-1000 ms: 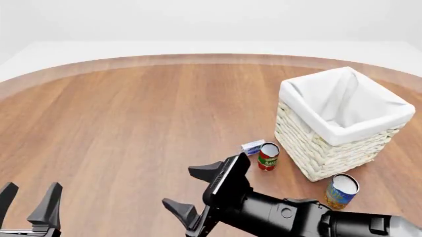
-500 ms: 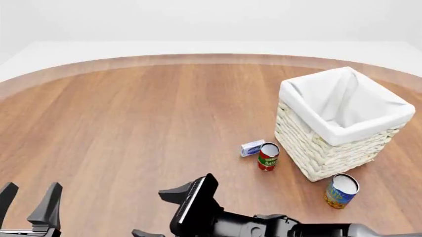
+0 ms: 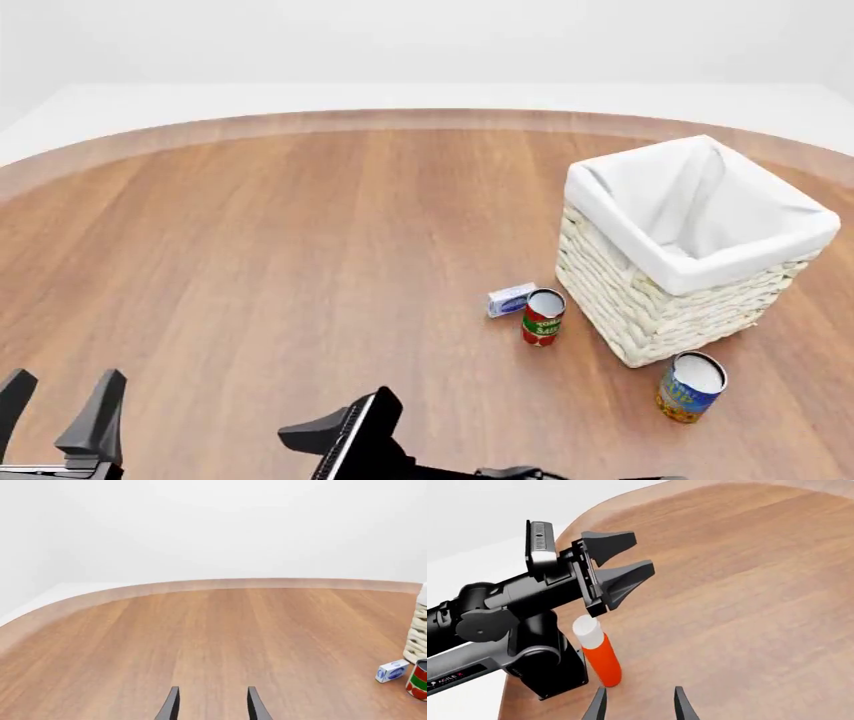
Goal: Pick up the ketchup, and put it in the basket.
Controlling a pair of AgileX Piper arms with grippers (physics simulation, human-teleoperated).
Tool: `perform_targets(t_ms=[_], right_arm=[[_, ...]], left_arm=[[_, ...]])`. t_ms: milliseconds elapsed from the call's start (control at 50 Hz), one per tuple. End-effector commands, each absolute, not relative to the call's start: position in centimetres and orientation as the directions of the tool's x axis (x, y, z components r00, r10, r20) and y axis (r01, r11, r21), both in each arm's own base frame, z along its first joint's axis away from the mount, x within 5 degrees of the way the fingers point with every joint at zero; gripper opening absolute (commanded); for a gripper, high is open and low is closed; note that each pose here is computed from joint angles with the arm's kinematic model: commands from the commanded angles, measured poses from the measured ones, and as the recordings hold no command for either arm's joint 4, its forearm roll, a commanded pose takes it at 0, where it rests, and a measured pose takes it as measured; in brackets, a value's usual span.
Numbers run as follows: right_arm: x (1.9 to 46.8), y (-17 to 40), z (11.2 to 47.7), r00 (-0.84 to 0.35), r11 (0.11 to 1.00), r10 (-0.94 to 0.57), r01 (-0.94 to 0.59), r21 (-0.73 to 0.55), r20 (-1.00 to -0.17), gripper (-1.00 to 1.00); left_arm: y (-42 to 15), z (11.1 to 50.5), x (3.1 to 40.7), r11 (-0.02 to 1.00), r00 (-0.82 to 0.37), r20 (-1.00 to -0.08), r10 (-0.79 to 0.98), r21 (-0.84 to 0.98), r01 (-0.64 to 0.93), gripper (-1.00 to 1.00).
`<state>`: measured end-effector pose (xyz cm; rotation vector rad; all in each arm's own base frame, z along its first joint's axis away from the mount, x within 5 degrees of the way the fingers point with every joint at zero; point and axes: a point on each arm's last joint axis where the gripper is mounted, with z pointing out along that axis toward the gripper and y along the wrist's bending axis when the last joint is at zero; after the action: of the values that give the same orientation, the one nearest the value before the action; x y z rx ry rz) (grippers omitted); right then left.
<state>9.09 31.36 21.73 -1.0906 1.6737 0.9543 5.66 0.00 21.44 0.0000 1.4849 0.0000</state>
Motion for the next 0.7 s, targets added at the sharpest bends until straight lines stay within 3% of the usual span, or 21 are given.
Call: perform_targets(t_ms=[20,140,700], right_arm=[[7.4,32.8,20.9,-0.271,0.277,-0.246,-0.940,0.200,-0.931,1.00],[6.8,33.9,20.4,-0.316,0.274,-0.266,-0.931,0.243,-0.911,1.00],[5.0,37.7,19.5,-0.322,0.233,-0.339,-0.939,0.253,-0.884,1.00]], left_arm=[[0.0,21.4,5.7,1.000,0.086,-0.996,0.000,0.000,0.000,1.00],[0.0,21.4,5.7,1.000,0.086,-0.996,0.000,0.000,0.000,1.00],[0.0,21.4,5.7,1.000,0.086,-0.996,0.000,0.000,0.000,1.00]])
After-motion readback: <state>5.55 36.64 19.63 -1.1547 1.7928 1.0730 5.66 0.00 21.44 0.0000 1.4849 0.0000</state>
